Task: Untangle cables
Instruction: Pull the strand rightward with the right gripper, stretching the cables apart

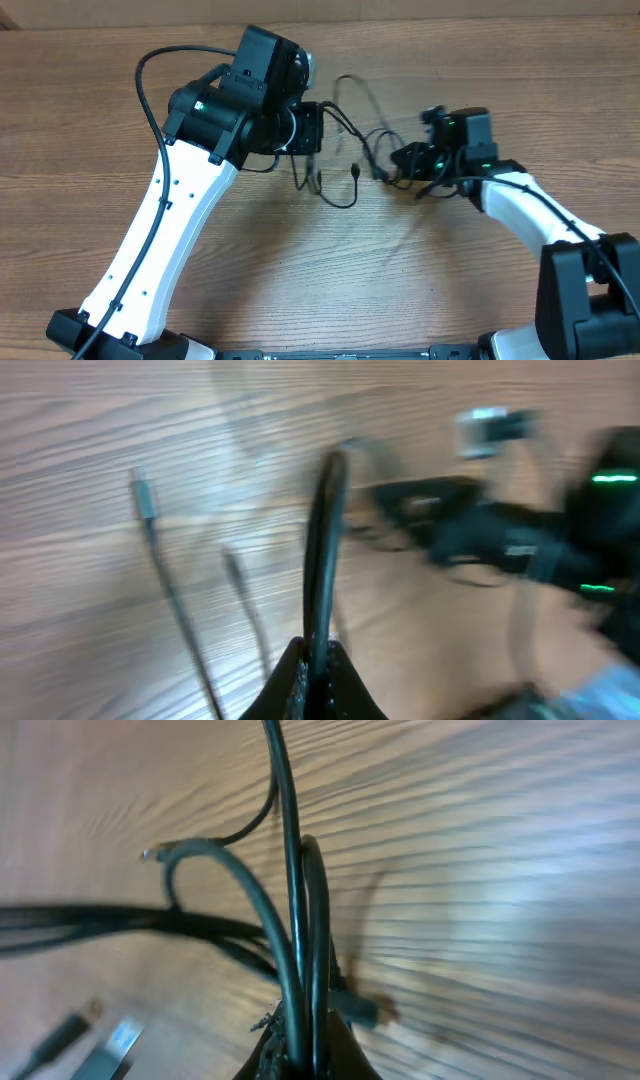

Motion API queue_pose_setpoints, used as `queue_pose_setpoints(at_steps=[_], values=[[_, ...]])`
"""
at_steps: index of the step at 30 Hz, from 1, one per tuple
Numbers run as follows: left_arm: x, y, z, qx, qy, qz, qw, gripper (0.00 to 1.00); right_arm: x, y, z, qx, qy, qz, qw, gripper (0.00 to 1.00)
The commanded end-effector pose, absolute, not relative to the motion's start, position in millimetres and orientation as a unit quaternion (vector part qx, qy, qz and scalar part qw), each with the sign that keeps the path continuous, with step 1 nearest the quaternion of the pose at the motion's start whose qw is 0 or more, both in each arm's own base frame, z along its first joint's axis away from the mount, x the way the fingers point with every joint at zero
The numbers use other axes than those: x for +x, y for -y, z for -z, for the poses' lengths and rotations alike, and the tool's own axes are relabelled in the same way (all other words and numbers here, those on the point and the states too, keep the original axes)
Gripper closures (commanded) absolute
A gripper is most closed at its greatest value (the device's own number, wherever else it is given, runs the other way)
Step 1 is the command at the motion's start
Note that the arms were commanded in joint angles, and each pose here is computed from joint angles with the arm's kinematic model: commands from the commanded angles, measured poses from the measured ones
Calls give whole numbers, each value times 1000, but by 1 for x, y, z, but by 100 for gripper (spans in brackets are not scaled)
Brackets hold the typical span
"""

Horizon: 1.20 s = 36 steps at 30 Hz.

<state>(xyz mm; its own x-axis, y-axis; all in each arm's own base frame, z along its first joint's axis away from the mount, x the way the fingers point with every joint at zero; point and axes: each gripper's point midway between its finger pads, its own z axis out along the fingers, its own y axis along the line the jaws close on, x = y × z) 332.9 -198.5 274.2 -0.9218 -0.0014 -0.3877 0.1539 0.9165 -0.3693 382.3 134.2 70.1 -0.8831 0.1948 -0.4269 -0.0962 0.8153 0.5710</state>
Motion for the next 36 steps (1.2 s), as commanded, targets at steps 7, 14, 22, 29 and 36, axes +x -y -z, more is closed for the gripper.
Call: queue_pose_setpoints(at_steps=[7,14,22,29,36], values=[[332,51,-285,-233,-925,-112,278,96,383,-65,-53,195,-918,-279,201,96],[328,12,-288,-268,-910,-161,273,96,381,-44,-50,232,-912,-275,195,96],[330,5,-288,-281,-906,-162,272,96,381,-43,-50,236,-912,-275,194,96],[339,6,-290,-284,-901,-156,288,87,384,-37,-49,240,-913,-258,205,96],[353,10,-286,-287,-898,-149,298,76,385,-28,-46,248,-916,-233,212,96]])
